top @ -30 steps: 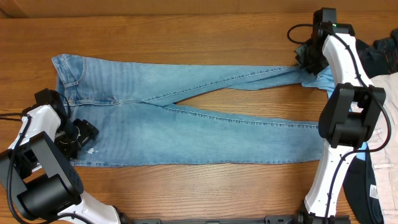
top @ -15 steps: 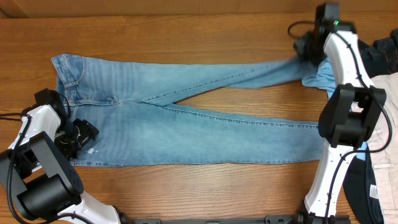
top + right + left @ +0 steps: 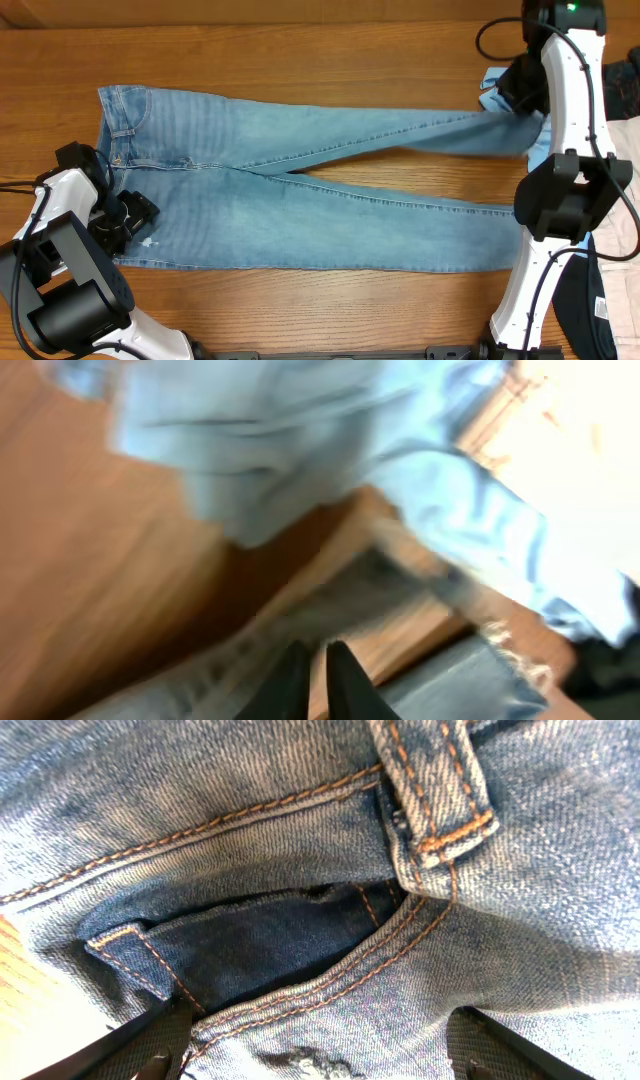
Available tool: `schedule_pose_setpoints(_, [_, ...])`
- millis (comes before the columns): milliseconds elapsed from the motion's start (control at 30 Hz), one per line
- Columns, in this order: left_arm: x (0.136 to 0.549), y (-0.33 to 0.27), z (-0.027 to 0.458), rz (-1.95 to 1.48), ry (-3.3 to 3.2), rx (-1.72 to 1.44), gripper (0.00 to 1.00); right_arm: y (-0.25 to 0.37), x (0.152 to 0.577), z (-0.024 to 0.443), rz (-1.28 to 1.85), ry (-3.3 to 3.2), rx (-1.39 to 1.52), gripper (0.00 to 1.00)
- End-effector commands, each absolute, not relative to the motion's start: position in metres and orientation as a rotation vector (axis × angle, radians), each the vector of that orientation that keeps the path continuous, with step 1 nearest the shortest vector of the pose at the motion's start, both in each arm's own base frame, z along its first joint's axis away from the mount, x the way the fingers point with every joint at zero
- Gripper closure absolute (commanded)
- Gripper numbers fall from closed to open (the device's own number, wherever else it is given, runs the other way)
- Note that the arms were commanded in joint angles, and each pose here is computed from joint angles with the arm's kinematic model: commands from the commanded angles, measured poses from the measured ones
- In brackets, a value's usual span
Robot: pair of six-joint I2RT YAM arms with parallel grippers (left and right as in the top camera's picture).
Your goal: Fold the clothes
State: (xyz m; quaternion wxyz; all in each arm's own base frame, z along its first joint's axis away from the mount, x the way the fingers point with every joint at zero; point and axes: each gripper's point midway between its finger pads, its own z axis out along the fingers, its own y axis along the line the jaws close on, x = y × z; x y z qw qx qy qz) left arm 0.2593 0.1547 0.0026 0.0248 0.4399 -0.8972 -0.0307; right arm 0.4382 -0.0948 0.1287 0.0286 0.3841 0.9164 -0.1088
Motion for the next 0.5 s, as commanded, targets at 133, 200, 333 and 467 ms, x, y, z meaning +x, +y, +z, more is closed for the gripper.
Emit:
schedule_pose_setpoints(133, [0.261,0.155,-0.002,-0.085,-2.776,1.333,0.15,-0.128,0.415,0.108,-0.53,2.853,1.241,0.93])
schedule_pose_setpoints(200, [0.261,0.155,-0.002,-0.085,-2.775,1.333,0.15,-0.129,0.417,0.107,-0.525,2.845,1.243,0.93])
schedule_pose_setpoints(333, [0.261,0.155,-0.002,-0.085,-2.775,1.332,0.15,-0.121,0.42,0.104,-0.449,2.859,1.254,0.87])
schedule_pose_setpoints(467, [0.261,0.155,-0.002,-0.085,-2.775,1.332,0.15,-0.112,0.424,0.087,-0.356,2.876,1.268,0.83])
